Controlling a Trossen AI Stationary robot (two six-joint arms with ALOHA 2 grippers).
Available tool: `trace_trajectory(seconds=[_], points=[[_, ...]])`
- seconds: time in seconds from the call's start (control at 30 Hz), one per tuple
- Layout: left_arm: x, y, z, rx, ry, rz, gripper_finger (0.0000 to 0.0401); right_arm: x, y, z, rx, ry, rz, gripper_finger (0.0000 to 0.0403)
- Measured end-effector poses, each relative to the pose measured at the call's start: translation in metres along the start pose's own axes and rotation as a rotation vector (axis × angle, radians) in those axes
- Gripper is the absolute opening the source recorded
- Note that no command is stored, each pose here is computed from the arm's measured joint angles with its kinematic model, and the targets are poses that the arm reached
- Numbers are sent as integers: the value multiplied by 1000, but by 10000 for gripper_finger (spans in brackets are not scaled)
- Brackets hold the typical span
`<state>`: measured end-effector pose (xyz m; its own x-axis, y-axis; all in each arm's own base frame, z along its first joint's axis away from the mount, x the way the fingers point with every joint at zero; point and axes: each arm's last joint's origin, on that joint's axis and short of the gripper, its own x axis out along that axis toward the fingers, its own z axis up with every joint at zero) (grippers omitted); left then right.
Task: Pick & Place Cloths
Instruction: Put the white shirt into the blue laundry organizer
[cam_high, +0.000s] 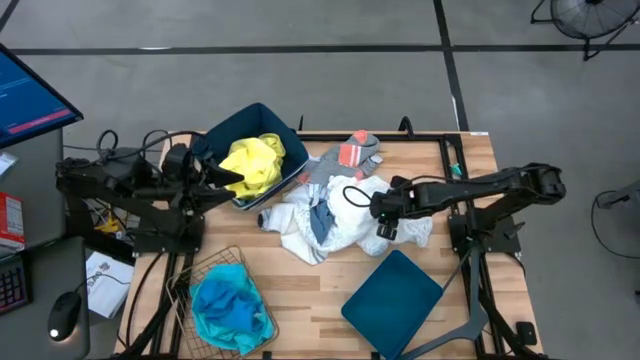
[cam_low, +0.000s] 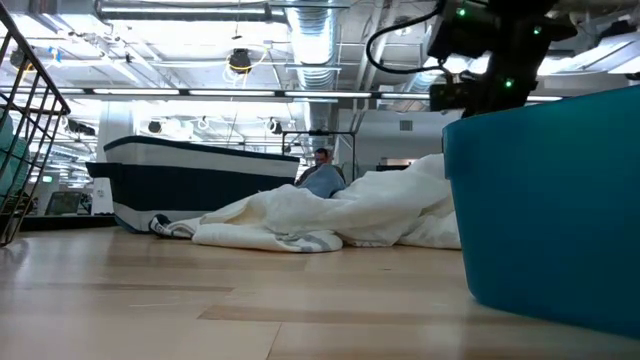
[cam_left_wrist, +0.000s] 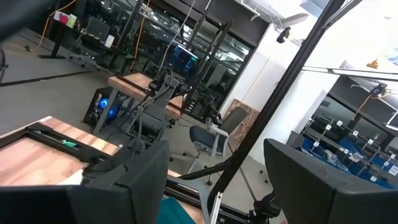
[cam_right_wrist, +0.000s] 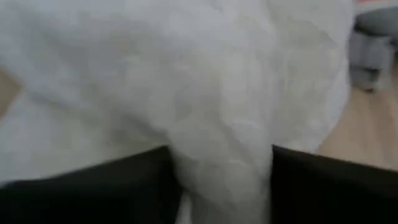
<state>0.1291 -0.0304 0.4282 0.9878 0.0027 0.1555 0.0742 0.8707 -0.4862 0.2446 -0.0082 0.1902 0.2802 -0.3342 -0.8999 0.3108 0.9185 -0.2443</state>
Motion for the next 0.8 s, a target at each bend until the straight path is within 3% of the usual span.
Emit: trace_trajectory(seconds=[0.07,0.1,0.27,0.63,0.8], points=[[-2,1,1,-2,-14,15,245,-1,1,0,13,6,45,43],[-3,1,2,-3,-23,21,245,-4,1,1,29,1,56,26],[-13,2,8,-11,-53,28,245,-49,-8,24,124,-135,119,7],[-23,3,13,21,-75,17,245,-216,-62,82,290,-665,143,2],[-23,3,13,25,-72,19,245,-258,-77,104,298,-818,140,1]])
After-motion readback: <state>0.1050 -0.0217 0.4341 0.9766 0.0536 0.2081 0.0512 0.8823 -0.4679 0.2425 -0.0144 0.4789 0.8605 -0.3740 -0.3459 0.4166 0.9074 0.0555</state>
